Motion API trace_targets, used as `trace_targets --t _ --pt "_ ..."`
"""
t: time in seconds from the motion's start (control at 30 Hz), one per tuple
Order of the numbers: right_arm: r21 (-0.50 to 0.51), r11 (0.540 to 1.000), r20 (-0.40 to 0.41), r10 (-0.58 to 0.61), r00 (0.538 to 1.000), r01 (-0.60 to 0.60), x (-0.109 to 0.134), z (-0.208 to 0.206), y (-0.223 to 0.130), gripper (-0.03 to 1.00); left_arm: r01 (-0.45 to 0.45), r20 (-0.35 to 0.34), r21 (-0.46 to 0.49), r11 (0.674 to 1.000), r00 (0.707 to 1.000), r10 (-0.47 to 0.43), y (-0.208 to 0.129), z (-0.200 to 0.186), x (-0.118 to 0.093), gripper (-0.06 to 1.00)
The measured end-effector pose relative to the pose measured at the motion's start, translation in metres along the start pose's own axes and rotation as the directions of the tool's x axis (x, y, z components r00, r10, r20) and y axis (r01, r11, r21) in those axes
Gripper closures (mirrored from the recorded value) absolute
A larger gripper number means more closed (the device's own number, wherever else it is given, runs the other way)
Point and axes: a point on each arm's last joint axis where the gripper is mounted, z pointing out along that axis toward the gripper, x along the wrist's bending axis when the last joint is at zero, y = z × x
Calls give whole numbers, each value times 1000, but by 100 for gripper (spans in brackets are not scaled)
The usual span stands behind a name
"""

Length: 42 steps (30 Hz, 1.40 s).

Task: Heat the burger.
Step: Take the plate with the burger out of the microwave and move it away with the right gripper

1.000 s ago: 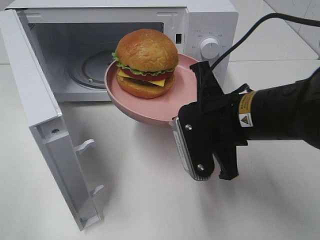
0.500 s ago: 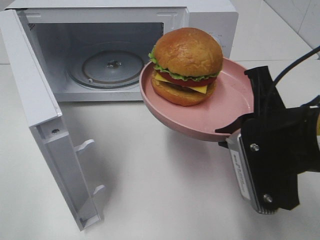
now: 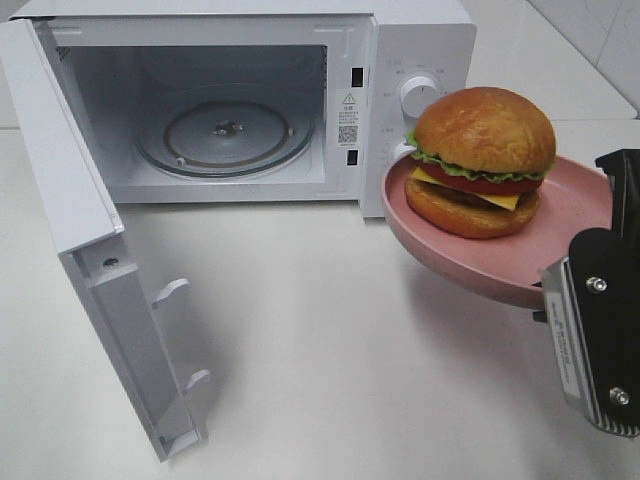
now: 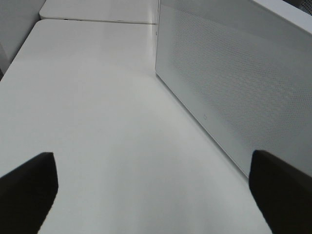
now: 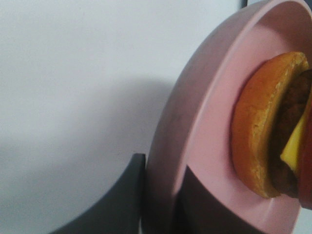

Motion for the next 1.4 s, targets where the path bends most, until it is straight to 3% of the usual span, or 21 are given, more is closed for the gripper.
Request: trace_targets --t 0.17,0.33,0.53,0.77,0.93,0.97,1.0,1.07,1.17,1.23,1.27,1.33,1.4 --pt "60 996 -11 61 998 -60 1 0 -5 86 0 0 0 1000 1000 0 0 0 0 -5" --pt "117 983 33 139 990 -142 -1 -1 -11 86 0 0 0 1000 1000 0 0 0 0 -5" --pt "166 945 83 272 959 -283 -3 -1 -17 86 0 0 0 1000 1000 0 0 0 0 -5" --pt "244 906 93 333 938 -346 -1 3 -22 86 0 0 0 1000 1000 0 0 0 0 -5" --pt "315 839 88 439 894 -442 0 14 -23 86 0 0 0 1000 1000 0 0 0 0 -5" --pt "340 807 98 480 872 -483 -1 18 -22 86 0 0 0 1000 1000 0 0 0 0 -5" --pt "340 807 98 480 872 -483 -1 18 -22 86 0 0 0 1000 1000 0 0 0 0 -5" --pt "385 760 128 518 846 -524 -5 26 -22 86 0 0 0 1000 1000 0 0 0 0 -5" --pt "397 744 136 532 836 -538 -7 29 -21 86 0 0 0 1000 1000 0 0 0 0 -5" --pt "433 692 162 571 805 -578 -9 34 -21 86 0 0 0 1000 1000 0 0 0 0 -5" --pt "433 692 162 571 805 -578 -9 34 -21 86 0 0 0 1000 1000 0 0 0 0 -5" --pt "464 620 202 621 757 -632 -13 40 -19 86 0 0 0 1000 1000 0 0 0 0 -5" --pt "473 601 212 632 745 -644 -13 43 -19 86 0 0 0 1000 1000 0 0 0 0 -5"
